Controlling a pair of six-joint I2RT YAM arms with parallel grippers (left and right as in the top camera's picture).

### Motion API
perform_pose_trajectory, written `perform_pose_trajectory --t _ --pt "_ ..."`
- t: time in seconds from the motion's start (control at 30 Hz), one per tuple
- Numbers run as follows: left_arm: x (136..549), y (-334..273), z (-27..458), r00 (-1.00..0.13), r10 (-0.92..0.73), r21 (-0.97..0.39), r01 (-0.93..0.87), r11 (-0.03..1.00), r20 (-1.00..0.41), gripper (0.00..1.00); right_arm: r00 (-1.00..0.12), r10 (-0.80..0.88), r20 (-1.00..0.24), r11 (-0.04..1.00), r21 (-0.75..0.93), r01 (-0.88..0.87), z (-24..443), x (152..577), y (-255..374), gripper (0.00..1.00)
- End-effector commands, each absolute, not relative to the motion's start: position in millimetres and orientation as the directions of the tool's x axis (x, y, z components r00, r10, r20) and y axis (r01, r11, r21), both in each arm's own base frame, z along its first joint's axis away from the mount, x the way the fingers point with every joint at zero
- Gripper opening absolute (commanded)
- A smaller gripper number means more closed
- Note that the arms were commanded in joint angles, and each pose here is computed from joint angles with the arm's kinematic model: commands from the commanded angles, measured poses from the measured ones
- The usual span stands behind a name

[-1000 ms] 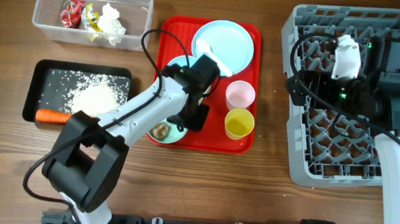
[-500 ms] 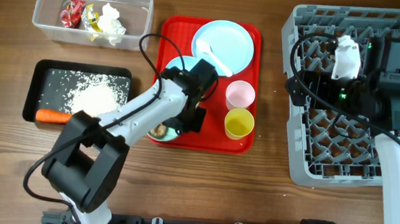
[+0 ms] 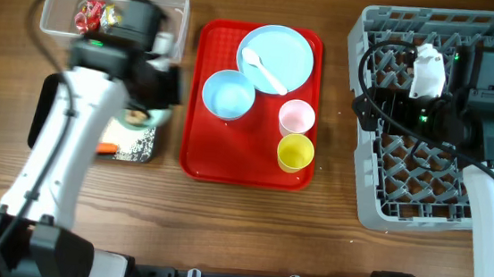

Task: Sort waste into correct bins and load items into the dishwasher rack
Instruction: 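Lift the green bowl over the black tray and tip the mushroom out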

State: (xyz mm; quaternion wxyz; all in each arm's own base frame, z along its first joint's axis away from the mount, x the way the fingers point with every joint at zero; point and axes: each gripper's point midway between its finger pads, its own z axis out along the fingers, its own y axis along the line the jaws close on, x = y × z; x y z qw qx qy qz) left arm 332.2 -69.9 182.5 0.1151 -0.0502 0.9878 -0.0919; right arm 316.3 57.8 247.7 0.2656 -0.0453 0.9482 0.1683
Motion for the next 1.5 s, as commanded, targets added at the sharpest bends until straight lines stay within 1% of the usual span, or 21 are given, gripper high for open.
perform_pose_trajectory --t 0.0,0.03,0.1,0.23,0.33,0.4,0.53,0.63,0.7,0.8,1.0,1.1,1.17,1.23,1.4,1.47 --pt "340.0 -44.5 182.0 -0.972 -0.135 -0.422 -0.043 0.906 -0.192 0.04 -0.852 0.005 -0.523 0.944 0.284 -0.169 247.0 320.9 57.2 1.0" --pt "342.4 -38.2 180.9 -0.971 -0.151 -0.453 -0.051 0.89 -0.187 0.04 -0.851 0.006 -0.526 0.944 0.284 -0.169 247.3 321.5 57.3 1.0" --pt "349.8 -25.0 179.8 -0.966 -0.176 -0.567 -0.04 0.822 -0.187 0.04 -0.85 0.005 -0.527 0.944 0.283 -0.17 247.5 321.8 57.2 1.0" --pt "359.1 -12.8 178.0 -0.959 -0.215 -0.709 -0.022 0.705 -0.184 0.04 -0.85 0.005 -0.527 0.944 0.283 -0.17 247.5 321.7 57.2 0.99" --pt "365.9 -8.6 176.1 -0.955 -0.245 -0.811 -0.006 0.584 -0.169 0.04 -0.85 0.005 -0.526 0.944 0.284 -0.17 247.4 321.6 57.2 1.0" --pt "368.0 -4.9 168.7 -0.955 -0.255 -0.844 -0.012 0.537 -0.148 0.04 -0.85 0.005 -0.526 0.944 0.284 -0.17 247.4 321.6 57.2 1.0" --pt "367.9 -0.3 151.6 -0.961 -0.255 -0.877 -0.029 0.48 -0.108 0.04 -0.85 0.005 -0.527 0.944 0.284 -0.17 247.5 321.7 57.2 1.0" --pt "368.9 -1.0 153.6 -0.957 -0.27 -0.924 -0.006 0.383 -0.106 0.04 -0.85 0.005 -0.527 0.944 0.284 -0.17 247.5 321.7 57.2 1.0" --pt "370.3 1.4 157.5 -0.95 -0.29 -0.938 0.005 0.346 -0.112 0.04 -0.85 0.005 -0.526 0.944 0.284 -0.17 247.4 321.6 57.2 1.0" --pt "371.8 7.0 163.3 -0.94 -0.322 -0.949 0.005 0.314 -0.111 0.04 -0.851 0.005 -0.525 0.944 0.284 -0.169 247.0 321.7 57.2 1.0" --pt "368.6 22.7 176.3 -0.915 -0.402 -0.972 -0.05 0.229 -0.047 0.04 -0.853 0.006 -0.522 0.944 0.285 -0.168 246.0 321.9 57.2 1.0" --pt "365.8 31.3 177.9 -0.904 -0.427 -0.974 -0.074 0.214 -0.025 0.04 -0.855 0.006 -0.518 0.944 0.285 -0.167 244.8 322.6 57.2 1.0" --pt "364.3 34.3 178.5 -0.901 -0.432 -0.974 -0.068 0.215 -0.032 0.04 -0.857 0.006 -0.515 0.944 0.286 -0.165 243.6 323.1 57.2 1.0" --pt "361.6 33.7 178.6 -0.906 -0.418 -0.971 -0.033 0.235 -0.07 0.04 -0.86 0.006 -0.511 0.944 0.287 -0.164 242.0 323.8 57.2 0.99" --pt "346.3 26.6 179.0 -0.926 -0.333 -0.952 0.075 0.298 -0.177 0.04 -0.871 0.009 -0.492 0.944 0.292 -0.156 235.9 326.1 57.3 1.0" --pt "343.6 25.8 178.2 -0.93 -0.32 -0.949 0.077 0.305 -0.179 0.04 -0.875 0.009 -0.484 0.944 0.294 -0.153 233.4 326.7 57.3 0.99"
